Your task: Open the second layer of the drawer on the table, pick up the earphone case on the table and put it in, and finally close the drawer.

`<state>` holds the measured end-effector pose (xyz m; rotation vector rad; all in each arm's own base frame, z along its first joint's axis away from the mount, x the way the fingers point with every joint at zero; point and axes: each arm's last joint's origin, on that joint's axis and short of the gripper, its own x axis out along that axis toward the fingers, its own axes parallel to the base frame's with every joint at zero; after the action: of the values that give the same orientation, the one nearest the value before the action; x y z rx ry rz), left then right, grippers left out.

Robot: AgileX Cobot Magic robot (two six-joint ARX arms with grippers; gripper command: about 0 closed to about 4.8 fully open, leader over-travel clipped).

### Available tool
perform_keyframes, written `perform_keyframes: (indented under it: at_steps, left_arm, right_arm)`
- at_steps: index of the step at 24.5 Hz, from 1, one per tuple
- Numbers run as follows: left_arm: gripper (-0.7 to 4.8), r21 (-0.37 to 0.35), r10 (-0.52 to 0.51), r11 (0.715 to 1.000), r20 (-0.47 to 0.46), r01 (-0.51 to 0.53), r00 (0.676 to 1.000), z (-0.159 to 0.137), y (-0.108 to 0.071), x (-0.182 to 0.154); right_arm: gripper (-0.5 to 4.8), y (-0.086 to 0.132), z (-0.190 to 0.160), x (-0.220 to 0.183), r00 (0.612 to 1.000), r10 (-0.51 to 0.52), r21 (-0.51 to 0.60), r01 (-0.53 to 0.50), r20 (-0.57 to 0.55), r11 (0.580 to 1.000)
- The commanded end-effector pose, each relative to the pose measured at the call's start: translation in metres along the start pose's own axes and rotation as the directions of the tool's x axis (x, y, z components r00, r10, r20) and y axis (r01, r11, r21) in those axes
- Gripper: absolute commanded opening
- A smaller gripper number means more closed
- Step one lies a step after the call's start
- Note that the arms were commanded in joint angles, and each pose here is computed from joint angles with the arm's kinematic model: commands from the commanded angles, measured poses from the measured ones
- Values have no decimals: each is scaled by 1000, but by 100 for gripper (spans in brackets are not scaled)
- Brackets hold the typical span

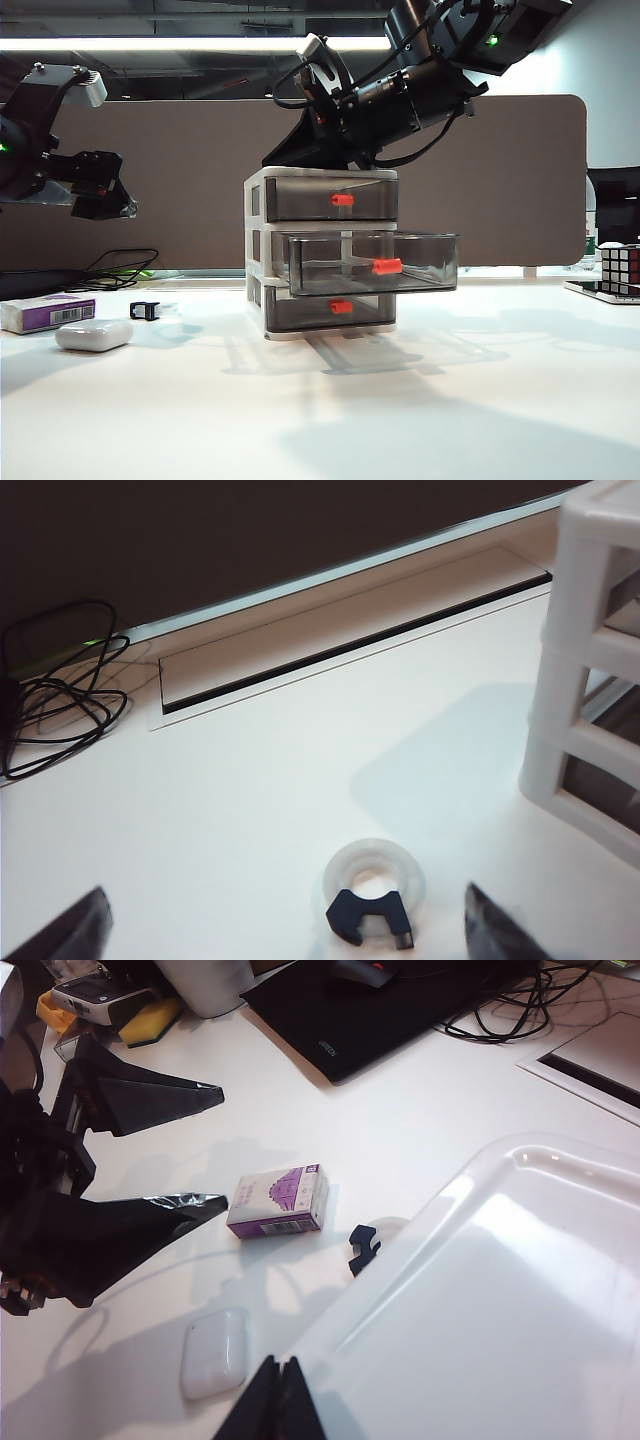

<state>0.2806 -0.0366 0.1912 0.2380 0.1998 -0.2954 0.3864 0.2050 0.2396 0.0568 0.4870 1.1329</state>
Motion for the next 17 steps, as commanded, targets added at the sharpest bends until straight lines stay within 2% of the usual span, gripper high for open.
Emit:
perform_keyframes:
  at_steps: [1,12,17]
  left_arm:
    - [479,0,1,1000,15,-1,1000,2,0,0]
    - [479,0,1,1000,15,-1,1000,2,0,0]
    - [479,1,2,1000,49,-2,999,6,1,0]
  right_arm:
    - [-1,-4,-22,5,994,-8,101,19,-106,995]
    - [-1,-4,-22,5,994,-9,100,20,-106,995]
    - [-1,-5,-21,5,994,-20,97,30,-104,995]
